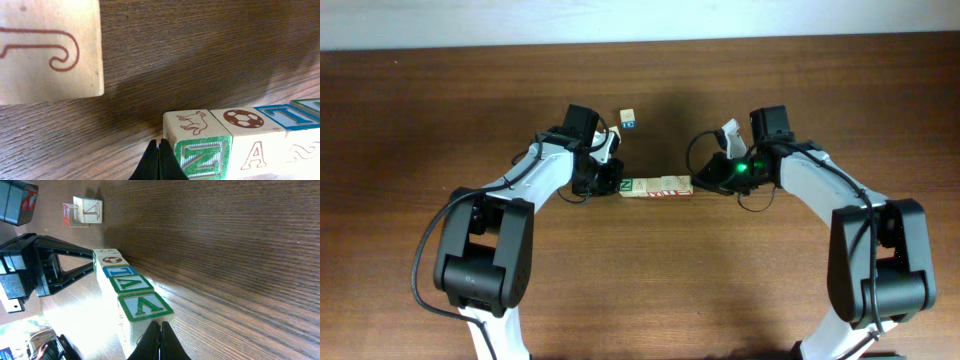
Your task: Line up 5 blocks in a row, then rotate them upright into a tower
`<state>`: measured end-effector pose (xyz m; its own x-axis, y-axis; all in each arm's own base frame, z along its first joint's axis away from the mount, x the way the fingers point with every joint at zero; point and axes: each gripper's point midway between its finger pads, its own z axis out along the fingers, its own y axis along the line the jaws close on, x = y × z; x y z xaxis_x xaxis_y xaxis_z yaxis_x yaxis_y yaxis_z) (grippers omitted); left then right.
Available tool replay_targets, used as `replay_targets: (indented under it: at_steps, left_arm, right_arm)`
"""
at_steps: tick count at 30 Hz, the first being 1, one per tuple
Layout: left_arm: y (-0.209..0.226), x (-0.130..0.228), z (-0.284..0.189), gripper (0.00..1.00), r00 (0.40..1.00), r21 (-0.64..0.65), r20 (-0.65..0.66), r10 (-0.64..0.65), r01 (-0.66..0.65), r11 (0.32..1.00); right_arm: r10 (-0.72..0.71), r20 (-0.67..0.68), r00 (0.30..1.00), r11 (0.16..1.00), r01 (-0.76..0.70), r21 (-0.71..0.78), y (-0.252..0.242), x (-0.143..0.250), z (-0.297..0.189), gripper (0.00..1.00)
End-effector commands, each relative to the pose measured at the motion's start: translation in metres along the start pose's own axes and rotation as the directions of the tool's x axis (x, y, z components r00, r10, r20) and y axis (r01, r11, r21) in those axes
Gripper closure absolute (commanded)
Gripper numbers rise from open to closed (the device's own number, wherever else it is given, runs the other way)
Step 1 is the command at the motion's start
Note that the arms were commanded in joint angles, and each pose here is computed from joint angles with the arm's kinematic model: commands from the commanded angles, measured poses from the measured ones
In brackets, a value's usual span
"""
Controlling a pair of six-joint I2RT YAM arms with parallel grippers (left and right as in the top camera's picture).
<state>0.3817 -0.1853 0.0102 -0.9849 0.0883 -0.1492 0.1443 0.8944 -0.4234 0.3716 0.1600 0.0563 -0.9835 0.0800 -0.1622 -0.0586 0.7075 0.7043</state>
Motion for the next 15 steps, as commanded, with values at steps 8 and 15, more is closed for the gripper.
replay_targets:
  at_steps: [8, 15]
  left_arm:
    - [-0.019, 0.008, 0.007, 1.00, 0.999, 0.079, -0.033, 0.012, -0.010, 0.997]
    - [-0.019, 0.008, 0.007, 1.00, 0.999, 0.079, -0.034, 0.012, -0.010, 0.997]
  right_arm:
    - [-0.030, 0.011, 0.999, 0.999, 0.031, -0.019, 0.032, -0.004, -0.009, 0.96]
    - [-0.047, 0.020, 0.999, 0.998, 0.046, 0.043, 0.047, -0.009, 0.001, 0.96]
